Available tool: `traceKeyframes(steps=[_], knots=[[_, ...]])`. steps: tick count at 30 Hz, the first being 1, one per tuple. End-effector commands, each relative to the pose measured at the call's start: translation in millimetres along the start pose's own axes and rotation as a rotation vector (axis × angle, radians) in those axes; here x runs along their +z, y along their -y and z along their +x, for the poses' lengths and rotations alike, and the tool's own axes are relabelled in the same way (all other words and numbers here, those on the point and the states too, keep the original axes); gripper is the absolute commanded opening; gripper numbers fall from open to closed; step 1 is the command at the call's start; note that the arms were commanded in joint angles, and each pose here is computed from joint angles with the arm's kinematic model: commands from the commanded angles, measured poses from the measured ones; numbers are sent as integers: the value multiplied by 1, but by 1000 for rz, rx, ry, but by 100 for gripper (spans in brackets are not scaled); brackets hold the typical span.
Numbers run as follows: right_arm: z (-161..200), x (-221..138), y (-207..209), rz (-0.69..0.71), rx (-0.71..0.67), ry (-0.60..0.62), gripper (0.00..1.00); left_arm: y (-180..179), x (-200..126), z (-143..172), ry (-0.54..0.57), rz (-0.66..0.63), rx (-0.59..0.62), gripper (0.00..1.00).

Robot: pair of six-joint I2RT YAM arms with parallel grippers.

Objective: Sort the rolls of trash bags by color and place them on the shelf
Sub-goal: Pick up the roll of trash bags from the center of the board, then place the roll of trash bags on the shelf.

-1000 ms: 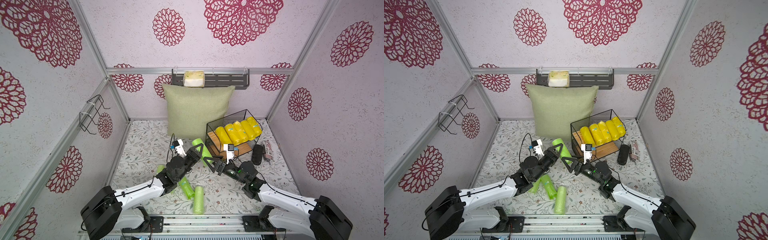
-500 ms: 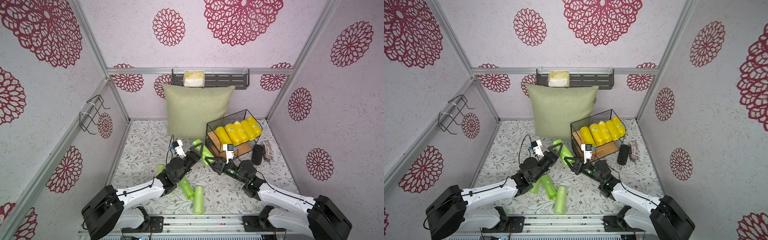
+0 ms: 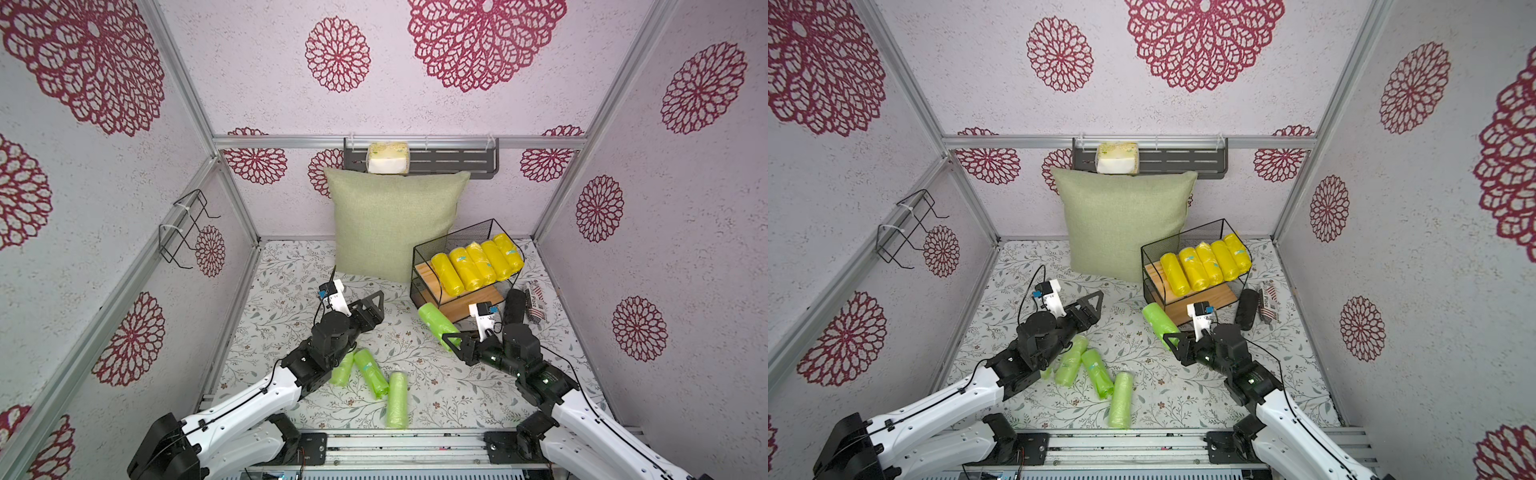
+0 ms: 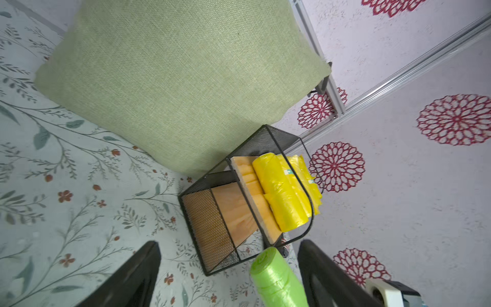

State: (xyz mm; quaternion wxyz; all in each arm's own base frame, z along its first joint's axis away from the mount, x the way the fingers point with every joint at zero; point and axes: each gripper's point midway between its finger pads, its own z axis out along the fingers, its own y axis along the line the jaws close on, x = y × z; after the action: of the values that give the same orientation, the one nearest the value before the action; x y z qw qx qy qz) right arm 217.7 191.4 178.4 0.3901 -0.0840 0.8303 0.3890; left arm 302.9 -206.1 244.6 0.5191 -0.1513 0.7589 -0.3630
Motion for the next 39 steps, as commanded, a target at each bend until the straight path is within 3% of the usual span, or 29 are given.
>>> traceKeyframes(steps=[1,8,14,19,23,39], knots=[[3,-7,29,114,6,-6,32,-1,-3,-9,-11,-44,136,87],[-12,-13,74,241,47,20,32,12,8,3,-76,0,157,87],[-51,-21,111,317,40,134,33,17,21,16,-124,27,158,87],[-88,-22,132,336,-54,249,38,20,25,20,-146,40,169,87],[-100,-28,162,376,-42,288,39,23,24,20,-150,53,160,88],[-120,-3,214,254,35,321,39,28,30,27,-172,90,131,88]])
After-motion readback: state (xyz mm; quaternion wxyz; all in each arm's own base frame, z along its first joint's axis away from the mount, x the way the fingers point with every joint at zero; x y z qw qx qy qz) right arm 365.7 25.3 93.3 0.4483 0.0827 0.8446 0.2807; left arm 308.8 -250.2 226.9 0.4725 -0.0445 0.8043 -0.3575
